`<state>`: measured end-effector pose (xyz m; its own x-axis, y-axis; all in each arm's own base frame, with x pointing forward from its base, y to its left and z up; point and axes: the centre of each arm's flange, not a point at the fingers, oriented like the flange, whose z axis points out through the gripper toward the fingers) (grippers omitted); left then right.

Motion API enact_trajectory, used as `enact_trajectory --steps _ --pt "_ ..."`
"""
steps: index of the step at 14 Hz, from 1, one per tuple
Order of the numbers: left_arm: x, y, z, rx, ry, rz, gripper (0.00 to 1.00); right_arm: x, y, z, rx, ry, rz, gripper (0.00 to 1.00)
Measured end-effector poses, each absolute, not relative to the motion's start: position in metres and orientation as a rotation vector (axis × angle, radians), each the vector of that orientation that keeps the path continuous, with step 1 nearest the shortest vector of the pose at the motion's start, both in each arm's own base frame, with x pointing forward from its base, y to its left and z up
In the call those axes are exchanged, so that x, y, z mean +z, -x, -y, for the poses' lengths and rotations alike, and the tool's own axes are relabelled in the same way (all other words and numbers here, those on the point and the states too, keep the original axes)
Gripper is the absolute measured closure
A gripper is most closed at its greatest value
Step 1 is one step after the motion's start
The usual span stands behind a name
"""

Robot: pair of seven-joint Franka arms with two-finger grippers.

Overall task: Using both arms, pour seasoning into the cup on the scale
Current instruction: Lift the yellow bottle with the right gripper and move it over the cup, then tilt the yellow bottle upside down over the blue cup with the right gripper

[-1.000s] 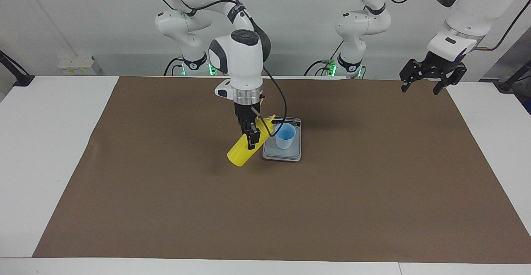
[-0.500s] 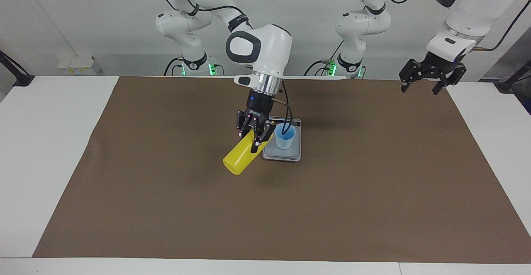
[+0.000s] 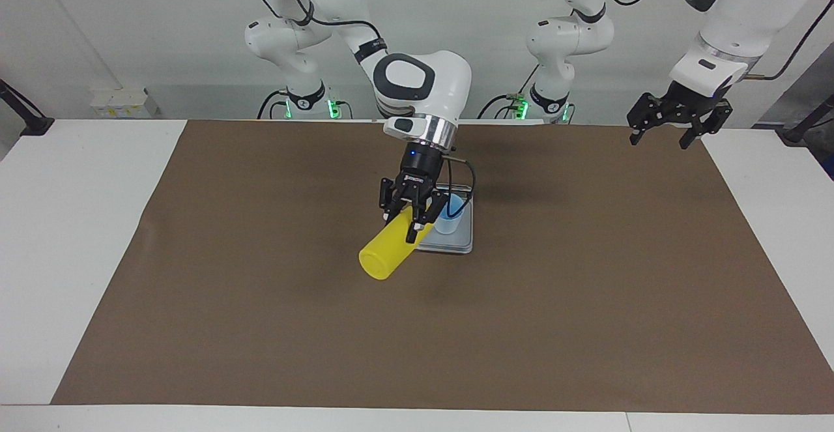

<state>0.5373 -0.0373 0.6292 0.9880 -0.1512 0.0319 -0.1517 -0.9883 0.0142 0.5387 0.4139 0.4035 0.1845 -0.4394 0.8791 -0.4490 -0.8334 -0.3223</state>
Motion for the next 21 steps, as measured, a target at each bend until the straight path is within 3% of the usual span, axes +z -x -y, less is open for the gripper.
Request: enact_trajectory --steps 9,17,21 --pt "0.629 -0.537 0.037 0.048 -3.116 0.237 0.0 0.372 -0.522 -0.424 1.957 -2.305 0.548 0.48" --pt "0.629 -0.537 0.037 0.048 -3.116 0.237 0.0 0.374 -0.522 -0.423 1.958 -2.312 0.594 0.48" --pt "0.629 -0.537 0.037 0.048 -3.116 0.237 0.0 0.397 -0.531 -0.41 1.876 -2.388 0.793 0.48"
